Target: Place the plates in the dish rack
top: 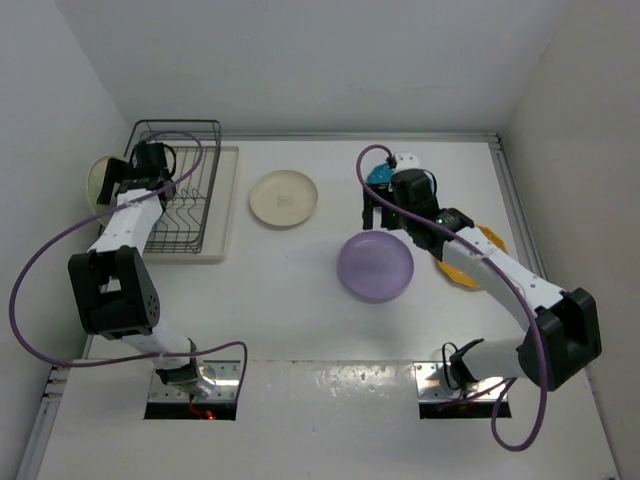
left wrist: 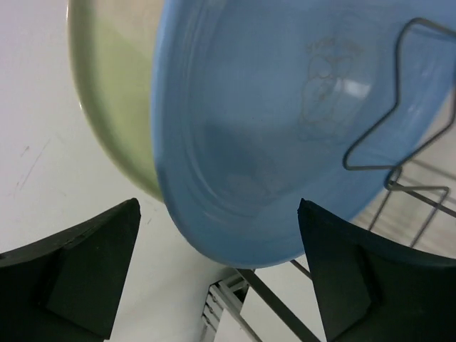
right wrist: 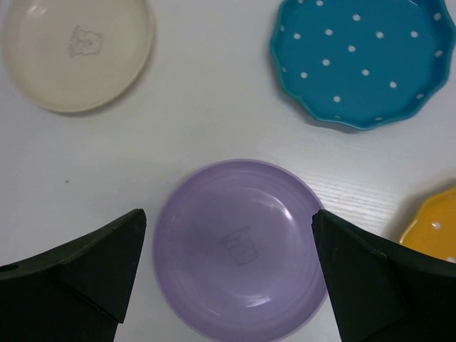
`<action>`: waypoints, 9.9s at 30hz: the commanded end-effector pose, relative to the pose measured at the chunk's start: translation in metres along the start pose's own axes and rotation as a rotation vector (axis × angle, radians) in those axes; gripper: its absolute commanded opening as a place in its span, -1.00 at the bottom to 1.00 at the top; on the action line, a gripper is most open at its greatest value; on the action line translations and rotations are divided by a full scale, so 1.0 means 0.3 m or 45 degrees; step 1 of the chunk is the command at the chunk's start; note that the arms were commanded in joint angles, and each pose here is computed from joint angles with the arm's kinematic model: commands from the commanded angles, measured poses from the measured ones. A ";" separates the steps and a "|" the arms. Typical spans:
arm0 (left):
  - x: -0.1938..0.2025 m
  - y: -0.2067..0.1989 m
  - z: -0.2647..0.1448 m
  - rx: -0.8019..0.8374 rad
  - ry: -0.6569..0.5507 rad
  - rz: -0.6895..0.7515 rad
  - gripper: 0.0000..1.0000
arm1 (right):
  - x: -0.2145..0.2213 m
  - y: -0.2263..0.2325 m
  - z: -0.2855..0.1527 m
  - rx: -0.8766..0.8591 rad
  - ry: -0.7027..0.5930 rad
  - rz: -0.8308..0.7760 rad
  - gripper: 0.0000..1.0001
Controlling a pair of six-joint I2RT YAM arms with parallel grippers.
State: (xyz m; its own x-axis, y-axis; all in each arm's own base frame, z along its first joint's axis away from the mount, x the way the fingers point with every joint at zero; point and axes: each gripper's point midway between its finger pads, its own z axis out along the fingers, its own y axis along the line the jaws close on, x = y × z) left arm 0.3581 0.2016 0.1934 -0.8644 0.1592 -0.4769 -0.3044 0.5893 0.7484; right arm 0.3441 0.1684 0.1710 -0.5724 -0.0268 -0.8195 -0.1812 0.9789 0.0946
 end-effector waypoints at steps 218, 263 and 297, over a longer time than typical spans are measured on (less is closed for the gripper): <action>-0.299 0.232 -0.310 -0.387 -0.279 -0.067 -1.00 | -0.054 -0.594 -0.170 0.428 -0.078 0.929 1.00; -0.532 -0.105 -0.694 0.662 -0.743 -0.002 0.99 | 0.543 -0.952 -0.225 0.971 0.197 1.364 1.00; -0.379 -0.530 -0.805 1.026 -0.681 0.361 0.99 | 0.764 -0.774 -0.078 0.707 0.824 1.041 -1.00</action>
State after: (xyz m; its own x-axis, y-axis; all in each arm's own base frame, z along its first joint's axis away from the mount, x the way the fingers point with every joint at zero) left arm 0.4133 -0.0665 0.2600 -0.5383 0.5901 -0.6017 0.3009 0.8015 0.5168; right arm 0.2917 -0.1129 -0.0064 -0.4915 0.8047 -0.3329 0.7956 0.5704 0.2042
